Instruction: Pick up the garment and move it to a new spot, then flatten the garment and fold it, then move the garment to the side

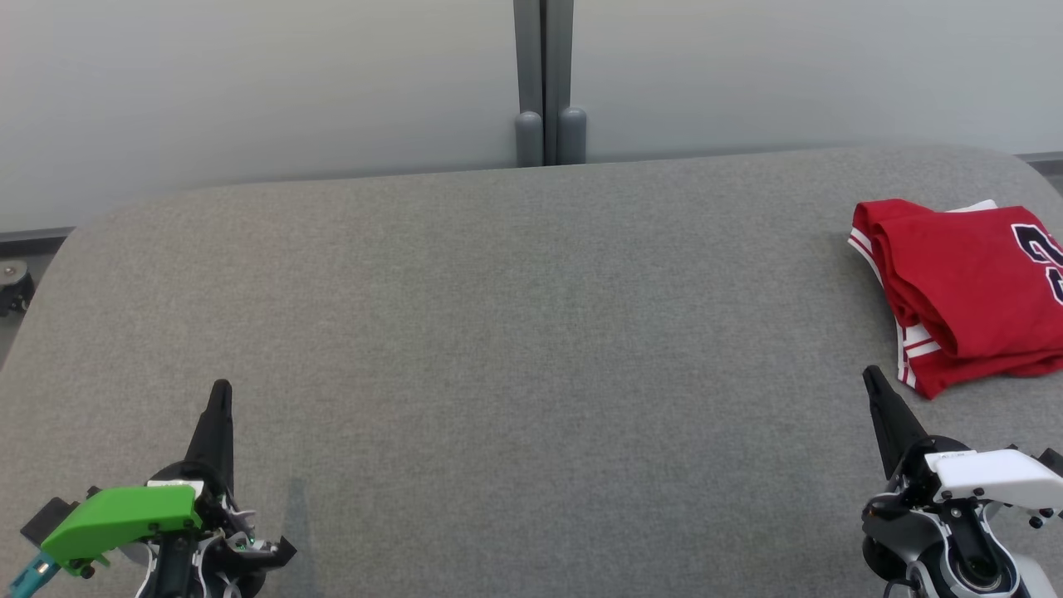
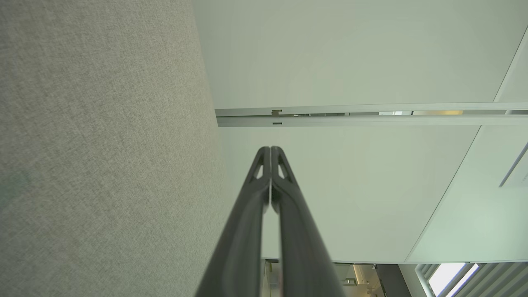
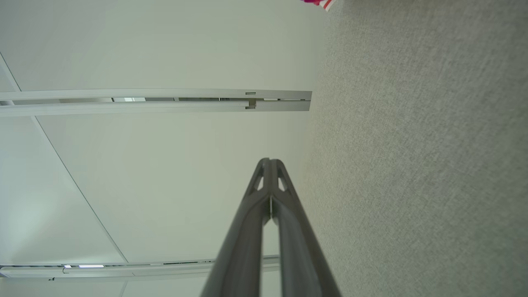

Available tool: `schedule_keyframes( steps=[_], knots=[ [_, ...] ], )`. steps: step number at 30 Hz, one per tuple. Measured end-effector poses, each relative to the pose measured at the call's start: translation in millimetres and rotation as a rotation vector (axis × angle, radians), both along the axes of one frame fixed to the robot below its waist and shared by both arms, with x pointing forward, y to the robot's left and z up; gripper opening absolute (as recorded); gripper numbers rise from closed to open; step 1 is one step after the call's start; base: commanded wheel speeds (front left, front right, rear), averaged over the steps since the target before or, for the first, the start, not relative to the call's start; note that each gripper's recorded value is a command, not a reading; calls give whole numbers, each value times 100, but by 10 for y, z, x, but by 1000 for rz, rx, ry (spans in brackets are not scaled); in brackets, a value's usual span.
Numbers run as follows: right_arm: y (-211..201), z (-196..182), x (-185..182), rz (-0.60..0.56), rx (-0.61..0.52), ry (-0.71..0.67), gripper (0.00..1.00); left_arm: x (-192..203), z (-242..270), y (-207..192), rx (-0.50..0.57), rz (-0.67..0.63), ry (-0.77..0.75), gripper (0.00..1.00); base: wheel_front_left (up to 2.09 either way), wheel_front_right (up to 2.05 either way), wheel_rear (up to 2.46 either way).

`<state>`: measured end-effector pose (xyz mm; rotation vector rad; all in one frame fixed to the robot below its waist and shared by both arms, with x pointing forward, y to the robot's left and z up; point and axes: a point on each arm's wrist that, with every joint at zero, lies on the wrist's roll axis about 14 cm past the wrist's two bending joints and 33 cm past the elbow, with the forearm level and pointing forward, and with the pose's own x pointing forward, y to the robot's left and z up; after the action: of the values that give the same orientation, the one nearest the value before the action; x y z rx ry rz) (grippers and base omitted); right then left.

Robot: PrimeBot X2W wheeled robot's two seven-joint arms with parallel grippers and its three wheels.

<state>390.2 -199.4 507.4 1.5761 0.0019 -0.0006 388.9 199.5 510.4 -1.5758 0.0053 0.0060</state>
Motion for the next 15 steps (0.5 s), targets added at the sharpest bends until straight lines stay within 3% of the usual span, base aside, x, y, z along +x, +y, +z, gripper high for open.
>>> schedule_keyframes(
  steps=[15],
  knots=[
    [0, 0, 0, 0, 0, 0, 0, 0, 0, 0, 0, 0, 0, 0, 0, 0, 0]
  ],
)
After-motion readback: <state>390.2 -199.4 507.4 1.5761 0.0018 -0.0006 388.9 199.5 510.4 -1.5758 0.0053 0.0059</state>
